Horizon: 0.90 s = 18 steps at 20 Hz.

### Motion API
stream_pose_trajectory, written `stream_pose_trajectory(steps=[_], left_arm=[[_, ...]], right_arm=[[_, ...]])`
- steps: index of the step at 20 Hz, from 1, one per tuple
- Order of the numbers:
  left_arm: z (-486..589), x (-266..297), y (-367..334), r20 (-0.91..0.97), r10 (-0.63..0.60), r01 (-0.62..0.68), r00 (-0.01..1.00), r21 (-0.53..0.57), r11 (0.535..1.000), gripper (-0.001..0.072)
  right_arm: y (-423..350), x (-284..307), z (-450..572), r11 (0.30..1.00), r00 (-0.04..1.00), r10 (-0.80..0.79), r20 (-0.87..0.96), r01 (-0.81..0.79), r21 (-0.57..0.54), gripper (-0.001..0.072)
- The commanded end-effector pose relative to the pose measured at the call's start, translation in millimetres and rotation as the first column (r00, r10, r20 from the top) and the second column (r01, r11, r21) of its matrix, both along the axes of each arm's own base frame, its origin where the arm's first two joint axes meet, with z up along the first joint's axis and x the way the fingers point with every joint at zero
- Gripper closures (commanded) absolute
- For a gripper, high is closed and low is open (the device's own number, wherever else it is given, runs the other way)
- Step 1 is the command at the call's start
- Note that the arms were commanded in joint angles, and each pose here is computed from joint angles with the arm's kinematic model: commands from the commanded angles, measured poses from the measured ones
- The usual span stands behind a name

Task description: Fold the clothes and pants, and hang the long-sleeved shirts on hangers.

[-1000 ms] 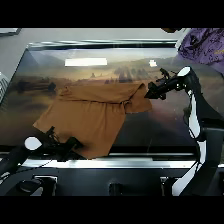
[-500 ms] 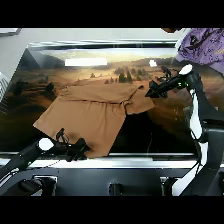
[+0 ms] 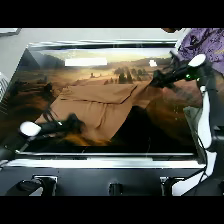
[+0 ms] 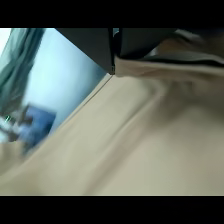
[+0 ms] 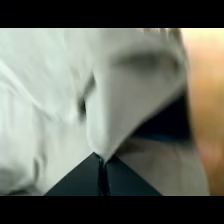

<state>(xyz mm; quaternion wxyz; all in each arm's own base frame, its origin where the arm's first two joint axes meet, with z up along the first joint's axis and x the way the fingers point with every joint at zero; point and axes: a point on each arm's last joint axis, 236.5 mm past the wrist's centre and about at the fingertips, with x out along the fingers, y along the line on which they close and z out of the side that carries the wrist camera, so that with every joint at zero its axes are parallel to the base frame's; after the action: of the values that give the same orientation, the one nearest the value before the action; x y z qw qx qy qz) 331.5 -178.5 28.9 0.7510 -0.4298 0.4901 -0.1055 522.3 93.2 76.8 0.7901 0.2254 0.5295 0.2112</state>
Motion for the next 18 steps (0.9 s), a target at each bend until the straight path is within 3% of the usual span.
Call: stream_pose_trajectory(steps=[1, 4, 6, 8, 11, 15, 18], left_arm=[[125, 45, 66, 0.338, -0.033, -0.04, 0.941, 0.207, 0.978, 0.0694], [262, 35, 119, 0.596, -0.028, -0.213, 0.803, 0.33, 0.92, 0.0694], [347, 0, 142, 0.734, -0.044, -0.346, 0.678, 0.37, 0.862, 0.0693], [399, -43, 153, 0.807, -0.061, -0.433, 0.587, 0.377, 0.819, 0.0694], [432, -97, 157, 0.86, -0.032, -0.504, 0.509, 0.328, 0.799, 0.0694], [437, -129, 162, 0.873, 0.024, -0.543, 0.487, 0.281, 0.791, 0.0693], [419, -106, 168, 0.838, 0.055, -0.534, 0.542, 0.294, 0.793, 0.0694]], right_arm=[[-15, 15, 115, 0.994, 0.932, -0.084, 0.353, 0.104, -0.04, 0.0688], [-36, -18, 239, 0.972, 0.765, -0.141, 0.628, 0.229, -0.06, 0.0688], [-50, -66, 323, 0.946, 0.611, -0.172, 0.773, 0.321, -0.044, 0.0688], [-61, -132, 397, 0.917, 0.434, -0.175, 0.884, 0.398, -0.014, 0.0688], [-72, -219, 459, 0.881, 0.249, -0.163, 0.955, 0.472, 0.028, 0.0688], [-65, -271, 481, 0.885, 0.178, -0.157, 0.972, 0.462, 0.058, 0.0688], [-65, -249, 470, 0.89, 0.229, -0.194, 0.954, 0.45, 0.074, 0.0688]])
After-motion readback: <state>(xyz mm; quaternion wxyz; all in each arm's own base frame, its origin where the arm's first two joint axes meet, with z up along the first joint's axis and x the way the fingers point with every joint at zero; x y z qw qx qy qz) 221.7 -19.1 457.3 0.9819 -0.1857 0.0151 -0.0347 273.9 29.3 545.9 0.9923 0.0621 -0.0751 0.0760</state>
